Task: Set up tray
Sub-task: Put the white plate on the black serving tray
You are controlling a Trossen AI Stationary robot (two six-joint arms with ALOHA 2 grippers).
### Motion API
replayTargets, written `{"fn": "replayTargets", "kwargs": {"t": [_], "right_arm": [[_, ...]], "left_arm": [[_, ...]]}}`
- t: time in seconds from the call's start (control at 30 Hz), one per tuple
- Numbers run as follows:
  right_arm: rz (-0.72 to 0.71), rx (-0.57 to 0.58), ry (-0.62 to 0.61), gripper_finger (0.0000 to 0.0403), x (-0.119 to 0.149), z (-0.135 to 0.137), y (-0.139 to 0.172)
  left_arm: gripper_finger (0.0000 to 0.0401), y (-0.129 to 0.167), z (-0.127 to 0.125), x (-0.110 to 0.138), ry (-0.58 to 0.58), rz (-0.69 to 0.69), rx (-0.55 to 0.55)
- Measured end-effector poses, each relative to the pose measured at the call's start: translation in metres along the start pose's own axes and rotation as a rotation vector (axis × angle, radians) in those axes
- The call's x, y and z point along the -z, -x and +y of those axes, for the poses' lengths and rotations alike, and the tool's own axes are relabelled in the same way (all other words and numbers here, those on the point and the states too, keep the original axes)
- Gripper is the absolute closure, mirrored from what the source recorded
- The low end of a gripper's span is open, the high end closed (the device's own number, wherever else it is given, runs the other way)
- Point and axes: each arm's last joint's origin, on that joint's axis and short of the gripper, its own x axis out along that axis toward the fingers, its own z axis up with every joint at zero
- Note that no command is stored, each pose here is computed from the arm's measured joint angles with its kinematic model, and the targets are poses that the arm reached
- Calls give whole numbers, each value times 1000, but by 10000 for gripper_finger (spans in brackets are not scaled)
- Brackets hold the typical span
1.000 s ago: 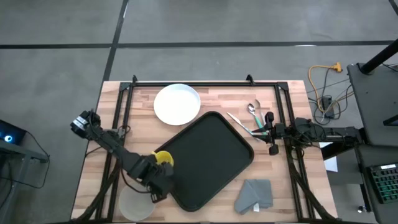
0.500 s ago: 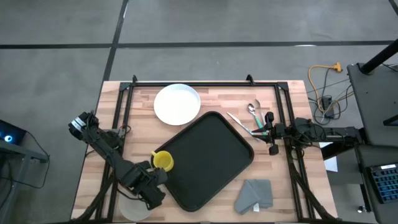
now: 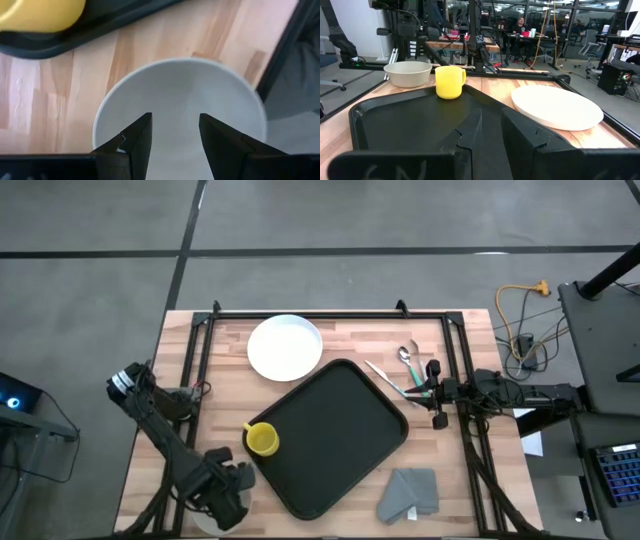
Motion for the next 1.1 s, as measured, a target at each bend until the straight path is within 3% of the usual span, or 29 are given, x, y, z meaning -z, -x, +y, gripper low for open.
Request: {"fn": "replayTargets", "kwargs": {"t": [0.33,1.1], "right_arm": [[0,0,0,335,0,0,0],[0,0,0,335,0,0,0]], "left_arm": [[252,-15,9,4,14,25,-57],[252,-24,12,5,-31,33,-67]]}}
